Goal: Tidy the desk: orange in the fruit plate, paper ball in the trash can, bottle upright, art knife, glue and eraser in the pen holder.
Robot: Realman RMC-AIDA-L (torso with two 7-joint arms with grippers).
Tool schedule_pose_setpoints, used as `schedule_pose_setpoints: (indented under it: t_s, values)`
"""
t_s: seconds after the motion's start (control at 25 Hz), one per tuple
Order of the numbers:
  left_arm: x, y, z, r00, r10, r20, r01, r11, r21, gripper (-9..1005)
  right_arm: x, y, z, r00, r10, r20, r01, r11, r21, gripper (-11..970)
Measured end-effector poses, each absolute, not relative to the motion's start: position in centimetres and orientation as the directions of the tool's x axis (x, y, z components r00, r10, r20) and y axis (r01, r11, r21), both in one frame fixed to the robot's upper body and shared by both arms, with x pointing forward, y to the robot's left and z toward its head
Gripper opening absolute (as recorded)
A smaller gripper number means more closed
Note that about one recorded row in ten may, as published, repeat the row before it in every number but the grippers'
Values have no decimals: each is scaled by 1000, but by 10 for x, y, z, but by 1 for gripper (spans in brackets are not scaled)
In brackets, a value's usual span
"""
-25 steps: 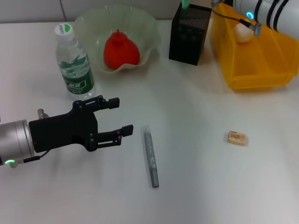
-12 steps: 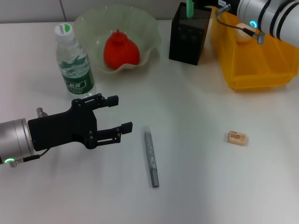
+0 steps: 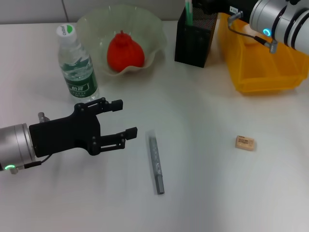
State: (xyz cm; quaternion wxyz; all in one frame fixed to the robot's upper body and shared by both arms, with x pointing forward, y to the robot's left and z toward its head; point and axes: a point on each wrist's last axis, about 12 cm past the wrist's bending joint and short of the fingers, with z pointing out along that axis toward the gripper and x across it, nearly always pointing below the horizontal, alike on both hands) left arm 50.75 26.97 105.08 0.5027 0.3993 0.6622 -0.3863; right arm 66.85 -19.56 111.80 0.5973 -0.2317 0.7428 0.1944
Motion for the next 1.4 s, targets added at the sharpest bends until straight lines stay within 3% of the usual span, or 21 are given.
schedule_pose_setpoints:
  t_s: [0.2, 0.4, 0.48, 0.68, 0.84, 0.96, 1.0, 1.16, 1.2, 1.4]
  values:
    - [507, 269, 1051, -178, 138, -974, 918, 381, -113, 802, 668, -196, 1119, -178, -104, -979, -578, 816, 19, 436]
    - [506, 270, 1050, -176, 138, -975, 919, 379, -113, 802, 662, -201, 1125, -147, -29, -989, -614, 787, 68, 632]
    - [506, 269, 1050, -176, 140, -974, 920, 375, -112, 802, 659, -204, 1127, -137, 7, -991, -626, 774, 92, 637]
    - [504, 269, 1052, -172, 135, -976, 929, 353, -115, 802, 637, -226, 1156, -110, 180, -977, -733, 650, 202, 667]
    - [501, 271, 1054, -169, 146, -975, 941, 319, -115, 802, 615, -246, 1186, -174, 199, -965, -853, 460, 248, 745]
    - [499, 273, 1054, -170, 164, -972, 949, 294, -116, 802, 604, -260, 1205, -251, 122, -960, -899, 339, 278, 745]
    - [499, 274, 1055, -169, 167, -971, 950, 289, -115, 802, 599, -267, 1216, -304, 28, -952, -912, 280, 300, 745]
    - [500, 276, 1058, -169, 178, -969, 957, 266, -118, 802, 599, -277, 1229, -384, -154, -911, -906, 255, 338, 744]
    - [501, 276, 1058, -171, 182, -968, 957, 263, -120, 802, 602, -278, 1233, -444, -293, -847, -888, 273, 371, 744]
    - [504, 275, 1059, -193, 219, -957, 962, 236, -140, 802, 612, -270, 1236, -509, -513, -691, -859, 350, 373, 743]
